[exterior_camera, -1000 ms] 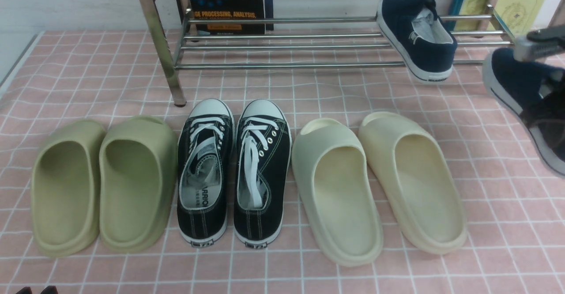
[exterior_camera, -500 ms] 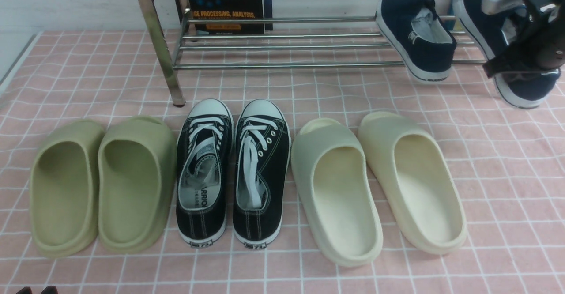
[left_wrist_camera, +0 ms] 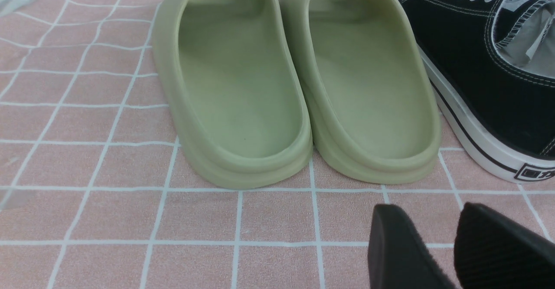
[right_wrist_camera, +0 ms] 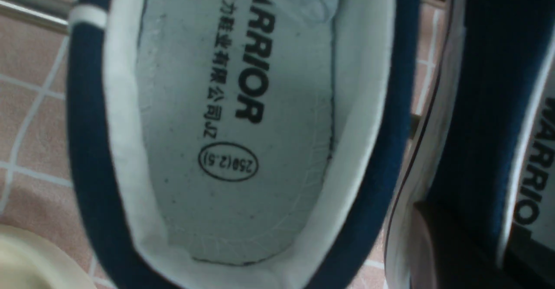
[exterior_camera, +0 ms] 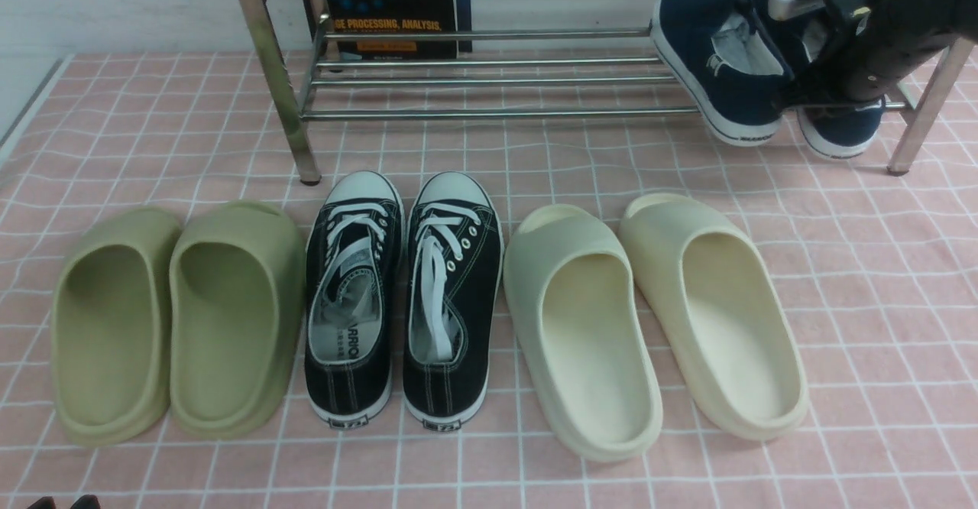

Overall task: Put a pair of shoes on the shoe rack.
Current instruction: Use the right arm to put a shoe into the shoe rack

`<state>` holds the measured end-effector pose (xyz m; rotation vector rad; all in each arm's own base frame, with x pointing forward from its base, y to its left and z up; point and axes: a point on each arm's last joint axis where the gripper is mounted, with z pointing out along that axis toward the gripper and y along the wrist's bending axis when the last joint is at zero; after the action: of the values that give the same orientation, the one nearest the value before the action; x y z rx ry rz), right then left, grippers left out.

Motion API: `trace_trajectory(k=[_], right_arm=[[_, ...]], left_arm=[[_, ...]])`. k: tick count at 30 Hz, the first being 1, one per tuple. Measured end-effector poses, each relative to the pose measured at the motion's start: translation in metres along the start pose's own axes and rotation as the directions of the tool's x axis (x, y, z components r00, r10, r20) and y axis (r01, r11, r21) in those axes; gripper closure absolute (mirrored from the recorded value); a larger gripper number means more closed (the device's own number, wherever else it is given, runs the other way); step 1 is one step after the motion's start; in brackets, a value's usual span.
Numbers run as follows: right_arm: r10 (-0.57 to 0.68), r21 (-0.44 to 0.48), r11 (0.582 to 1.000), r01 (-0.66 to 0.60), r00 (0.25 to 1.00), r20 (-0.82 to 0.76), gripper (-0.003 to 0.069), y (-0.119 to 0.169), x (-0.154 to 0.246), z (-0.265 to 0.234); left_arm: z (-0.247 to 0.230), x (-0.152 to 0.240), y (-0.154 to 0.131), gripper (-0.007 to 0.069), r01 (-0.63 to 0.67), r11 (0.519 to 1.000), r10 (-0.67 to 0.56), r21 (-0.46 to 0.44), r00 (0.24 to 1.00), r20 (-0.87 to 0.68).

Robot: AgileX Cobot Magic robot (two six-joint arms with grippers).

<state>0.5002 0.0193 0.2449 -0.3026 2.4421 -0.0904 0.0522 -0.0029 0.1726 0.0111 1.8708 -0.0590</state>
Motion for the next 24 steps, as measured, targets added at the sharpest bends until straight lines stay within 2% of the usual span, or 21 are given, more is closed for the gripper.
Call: trace_trajectory(k=[5, 8, 15, 17, 21, 24], right_arm=[[0.009, -0.005, 1.0, -0.009, 1.0, 0.009, 0.0632, 0.0, -0.002, -0.001], [0.009, -0.001, 1.0, -0.009, 1.0, 0.028, 0.0578, -0.001, -0.006, -0.003], [0.01, 0.001, 1.0, -0.01, 0.999, 0.042, 0.0335, -0.003, -0.014, -0.026], [0.008, 0.006, 1.0, -0.008, 0.999, 0.052, 0.0307, -0.004, -0.018, -0.043], [0.02, 0.015, 1.0, -0.021, 0.995, 0.094, 0.0314, -0.007, -0.028, -0.087], [0.074, 0.024, 0.997, -0.077, 0.992, 0.105, 0.0372, -0.01, -0.03, -0.129]], left_arm=[[0.0, 0.0, 0.0, 0.0386, 0.0, 1.0, 0.0, 0.0, 1.0, 0.0], [0.0, 0.0, 0.0, 0.0386, 0.0, 1.0, 0.0, 0.0, 1.0, 0.0], [0.0, 0.0, 0.0, 0.0386, 0.0, 1.0, 0.0, 0.0, 1.0, 0.0], [0.0, 0.0, 0.0, 0.0386, 0.0, 1.0, 0.0, 0.0, 1.0, 0.0], [0.0, 0.0, 0.0, 0.0386, 0.0, 1.0, 0.0, 0.0, 1.0, 0.0], [0.0, 0.0, 0.0, 0.0386, 0.0, 1.0, 0.0, 0.0, 1.0, 0.0]])
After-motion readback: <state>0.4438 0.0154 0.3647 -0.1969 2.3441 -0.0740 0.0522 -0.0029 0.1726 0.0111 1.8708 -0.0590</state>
